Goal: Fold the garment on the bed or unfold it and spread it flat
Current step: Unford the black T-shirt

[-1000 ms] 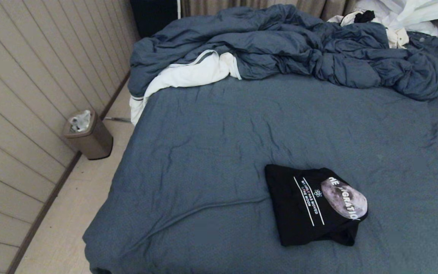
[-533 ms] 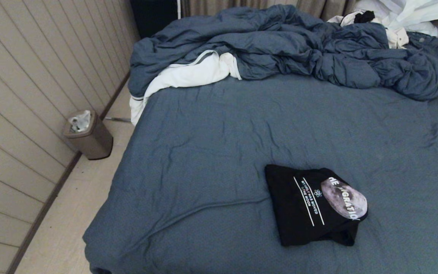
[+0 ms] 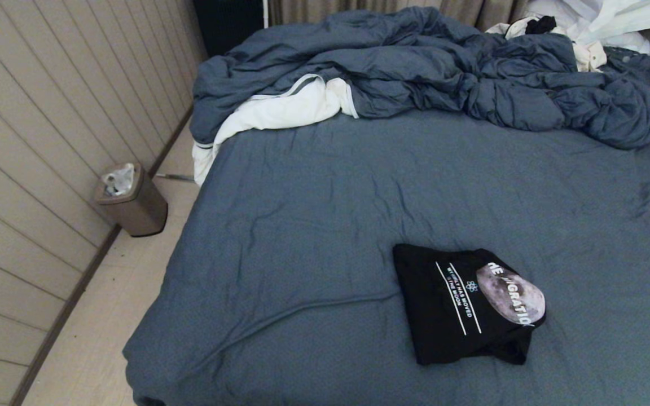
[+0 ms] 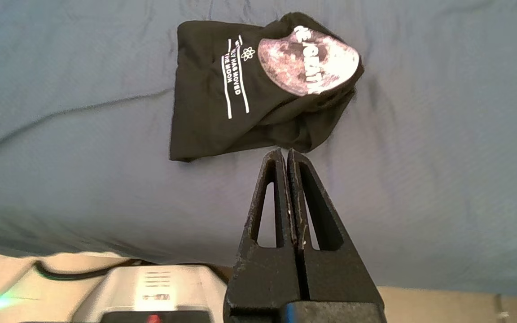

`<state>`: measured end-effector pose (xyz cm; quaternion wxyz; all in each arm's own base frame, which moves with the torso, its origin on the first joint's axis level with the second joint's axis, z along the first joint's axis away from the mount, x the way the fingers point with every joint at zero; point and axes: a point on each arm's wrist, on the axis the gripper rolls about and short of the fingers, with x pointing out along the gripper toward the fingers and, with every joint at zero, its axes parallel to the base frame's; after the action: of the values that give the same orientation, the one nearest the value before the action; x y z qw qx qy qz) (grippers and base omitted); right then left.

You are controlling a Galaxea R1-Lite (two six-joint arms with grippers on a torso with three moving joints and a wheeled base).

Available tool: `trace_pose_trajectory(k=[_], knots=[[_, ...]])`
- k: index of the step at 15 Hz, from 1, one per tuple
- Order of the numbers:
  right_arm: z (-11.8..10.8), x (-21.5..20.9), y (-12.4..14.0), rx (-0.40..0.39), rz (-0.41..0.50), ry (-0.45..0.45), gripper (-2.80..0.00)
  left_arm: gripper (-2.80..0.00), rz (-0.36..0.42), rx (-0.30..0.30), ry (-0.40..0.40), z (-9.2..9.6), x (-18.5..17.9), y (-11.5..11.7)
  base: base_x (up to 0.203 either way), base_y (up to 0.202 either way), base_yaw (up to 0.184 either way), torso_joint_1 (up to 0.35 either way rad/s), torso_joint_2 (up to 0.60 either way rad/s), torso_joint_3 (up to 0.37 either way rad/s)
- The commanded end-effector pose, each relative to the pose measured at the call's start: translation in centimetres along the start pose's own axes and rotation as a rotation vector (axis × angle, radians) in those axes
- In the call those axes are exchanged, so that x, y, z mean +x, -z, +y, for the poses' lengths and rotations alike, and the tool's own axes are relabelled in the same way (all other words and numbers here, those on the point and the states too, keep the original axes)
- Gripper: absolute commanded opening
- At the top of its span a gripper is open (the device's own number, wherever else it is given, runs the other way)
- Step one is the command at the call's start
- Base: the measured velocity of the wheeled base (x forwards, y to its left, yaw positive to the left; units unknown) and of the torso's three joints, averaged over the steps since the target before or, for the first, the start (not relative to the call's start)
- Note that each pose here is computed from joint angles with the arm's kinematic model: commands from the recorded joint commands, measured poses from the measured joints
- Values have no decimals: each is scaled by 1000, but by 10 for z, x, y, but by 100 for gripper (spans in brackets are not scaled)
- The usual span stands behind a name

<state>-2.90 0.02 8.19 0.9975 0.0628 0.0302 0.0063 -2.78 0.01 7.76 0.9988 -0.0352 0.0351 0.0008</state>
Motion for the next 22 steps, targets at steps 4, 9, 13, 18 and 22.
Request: trace_pose_trajectory(k=[4,9,13,18,22], knots=[[0,7,6,-234,-55,-32,-280,-280,9,5,-11,0,0,0,0,0,0,0,0,0],[0,7,6,-244,-51,-31,-280,-280,9,2,-9,0,0,1,0,0,0,0,0,0],[-1,7,6,-163,-55,-12,-280,-280,5,-8,-14,0,0,0,0,0,0,0,0,0],[-1,7,6,-160,-56,-14,-280,-280,5,-9,-14,0,0,0,0,0,0,0,0,0],[-1,7,6,-156,-57,-14,-280,-280,5,-9,-14,0,0,0,0,0,0,0,0,0]])
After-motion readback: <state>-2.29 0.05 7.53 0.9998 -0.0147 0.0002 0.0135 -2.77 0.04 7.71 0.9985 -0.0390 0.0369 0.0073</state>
